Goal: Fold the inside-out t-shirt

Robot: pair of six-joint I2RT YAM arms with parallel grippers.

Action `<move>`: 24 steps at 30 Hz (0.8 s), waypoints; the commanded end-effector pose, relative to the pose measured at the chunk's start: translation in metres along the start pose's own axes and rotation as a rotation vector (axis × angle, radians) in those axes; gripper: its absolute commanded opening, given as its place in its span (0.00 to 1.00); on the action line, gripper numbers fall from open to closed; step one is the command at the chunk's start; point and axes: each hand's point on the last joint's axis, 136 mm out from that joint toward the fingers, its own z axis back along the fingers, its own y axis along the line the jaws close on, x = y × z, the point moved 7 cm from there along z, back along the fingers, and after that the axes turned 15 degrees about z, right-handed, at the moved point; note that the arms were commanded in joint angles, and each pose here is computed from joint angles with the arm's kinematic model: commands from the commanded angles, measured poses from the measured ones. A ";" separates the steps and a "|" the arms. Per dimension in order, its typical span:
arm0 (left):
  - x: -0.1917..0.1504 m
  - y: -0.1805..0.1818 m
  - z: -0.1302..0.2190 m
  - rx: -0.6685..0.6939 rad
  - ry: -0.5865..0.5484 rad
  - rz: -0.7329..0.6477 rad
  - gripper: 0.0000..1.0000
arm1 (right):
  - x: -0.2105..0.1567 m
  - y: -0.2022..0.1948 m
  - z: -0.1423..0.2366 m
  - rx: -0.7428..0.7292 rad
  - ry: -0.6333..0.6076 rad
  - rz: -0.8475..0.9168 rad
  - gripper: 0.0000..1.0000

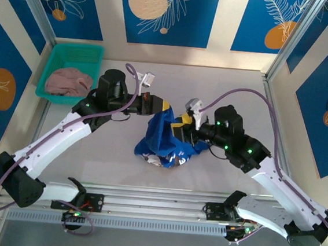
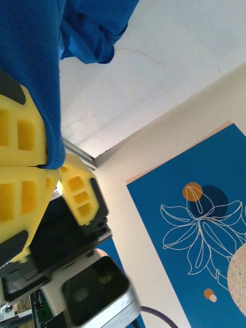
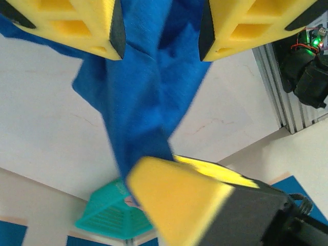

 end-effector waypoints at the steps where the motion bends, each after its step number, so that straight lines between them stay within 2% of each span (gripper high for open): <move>1: 0.002 -0.014 0.004 -0.017 -0.026 -0.023 0.00 | 0.008 -0.002 -0.013 -0.072 -0.025 0.078 0.46; 4: 0.001 -0.015 0.004 -0.020 -0.020 -0.028 0.00 | 0.006 -0.007 -0.026 -0.109 0.027 0.092 0.45; 5: 0.001 -0.014 0.004 -0.018 -0.020 -0.028 0.00 | 0.007 -0.007 -0.029 -0.103 0.021 0.094 0.41; 8: 0.002 -0.009 0.005 0.029 -0.040 -0.043 0.00 | 0.012 -0.004 -0.030 -0.055 -0.006 0.079 0.11; 10: 0.005 0.000 0.009 0.109 -0.089 -0.064 0.00 | 0.013 -0.003 -0.024 0.009 -0.022 0.033 0.00; 14: 0.016 0.026 0.019 0.327 -0.217 -0.139 0.00 | 0.013 -0.009 -0.014 0.225 -0.102 -0.192 0.00; 18: 0.019 0.034 0.025 0.415 -0.246 -0.216 0.08 | 0.013 -0.017 -0.017 0.340 -0.174 -0.342 0.00; 20: 0.017 0.036 0.029 0.442 -0.248 -0.237 0.16 | 0.012 -0.021 -0.019 0.359 -0.196 -0.391 0.00; 21: 0.016 0.036 0.032 0.457 -0.251 -0.249 0.24 | 0.012 -0.025 -0.020 0.358 -0.205 -0.413 0.00; 24: 0.008 0.035 0.042 0.475 -0.241 -0.283 0.39 | 0.011 -0.033 -0.023 0.342 -0.208 -0.470 0.00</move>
